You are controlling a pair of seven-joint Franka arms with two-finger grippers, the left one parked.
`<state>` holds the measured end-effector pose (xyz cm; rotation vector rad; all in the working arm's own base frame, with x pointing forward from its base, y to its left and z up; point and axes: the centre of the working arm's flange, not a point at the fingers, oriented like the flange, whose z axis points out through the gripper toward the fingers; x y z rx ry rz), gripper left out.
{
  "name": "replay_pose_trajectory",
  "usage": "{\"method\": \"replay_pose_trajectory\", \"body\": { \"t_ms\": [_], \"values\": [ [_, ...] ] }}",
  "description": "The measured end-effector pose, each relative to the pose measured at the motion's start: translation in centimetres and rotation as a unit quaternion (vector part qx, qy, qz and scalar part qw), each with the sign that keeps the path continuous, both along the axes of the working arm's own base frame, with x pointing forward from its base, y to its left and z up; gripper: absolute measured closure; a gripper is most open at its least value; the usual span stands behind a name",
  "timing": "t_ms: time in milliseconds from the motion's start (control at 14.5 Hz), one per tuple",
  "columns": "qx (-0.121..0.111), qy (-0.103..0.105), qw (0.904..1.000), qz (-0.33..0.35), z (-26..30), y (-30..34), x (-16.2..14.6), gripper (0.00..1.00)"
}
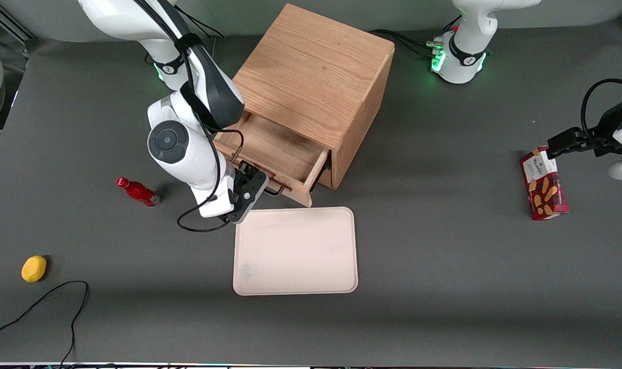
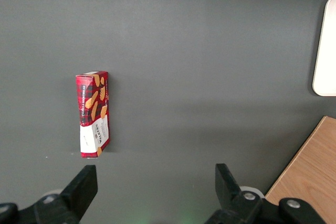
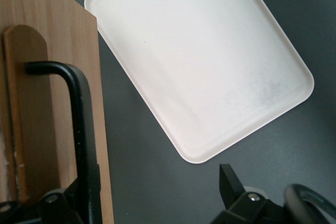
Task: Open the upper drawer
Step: 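Pull the upper drawer outward by its handle with the right gripper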
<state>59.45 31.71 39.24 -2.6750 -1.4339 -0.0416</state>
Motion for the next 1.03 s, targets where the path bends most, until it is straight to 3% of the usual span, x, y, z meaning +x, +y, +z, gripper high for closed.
{"method": "replay_pose_trajectory", "body": {
  "t_ms": [1032],
  "values": [
    [-0.001, 0.000, 0.9998, -0.022, 0.5, -3.0, 3.3, 0.00]
  ]
}}
